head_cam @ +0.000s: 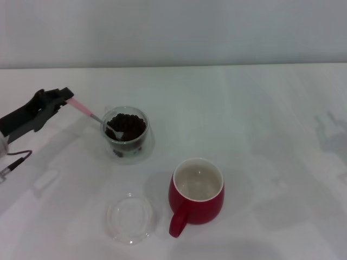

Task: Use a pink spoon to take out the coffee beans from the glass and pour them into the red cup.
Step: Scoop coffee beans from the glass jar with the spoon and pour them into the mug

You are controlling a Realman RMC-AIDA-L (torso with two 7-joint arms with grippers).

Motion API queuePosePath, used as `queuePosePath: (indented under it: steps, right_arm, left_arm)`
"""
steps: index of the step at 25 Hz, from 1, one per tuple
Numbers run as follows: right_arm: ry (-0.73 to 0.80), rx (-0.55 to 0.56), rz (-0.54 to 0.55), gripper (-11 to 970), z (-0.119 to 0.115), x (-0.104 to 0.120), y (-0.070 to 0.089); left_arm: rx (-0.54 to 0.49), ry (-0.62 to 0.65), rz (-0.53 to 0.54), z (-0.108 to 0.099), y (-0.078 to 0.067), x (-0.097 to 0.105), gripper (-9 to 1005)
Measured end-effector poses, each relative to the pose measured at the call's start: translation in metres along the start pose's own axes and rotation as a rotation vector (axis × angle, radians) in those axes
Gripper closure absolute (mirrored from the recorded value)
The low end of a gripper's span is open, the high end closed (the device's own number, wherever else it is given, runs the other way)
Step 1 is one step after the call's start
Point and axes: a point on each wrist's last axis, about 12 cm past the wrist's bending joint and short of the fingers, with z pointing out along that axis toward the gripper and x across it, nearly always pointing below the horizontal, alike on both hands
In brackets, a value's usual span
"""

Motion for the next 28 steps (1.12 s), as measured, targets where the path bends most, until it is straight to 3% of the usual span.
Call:
queuePosePath:
  steps: [7, 28]
  right_arm:
    - [-0.003, -0.005, -0.006, 632, 0.001, -0.001, -0.001]
    - [-0.003, -0.01, -0.007, 626, 0.004, -0.001, 0.0]
  left_arm:
    - [0.012, -0.047, -0.055, -0.015, 0.009, 0.002, 869]
    - [0.11, -0.044, -0.08, -0.02, 0.0, 0.003, 869]
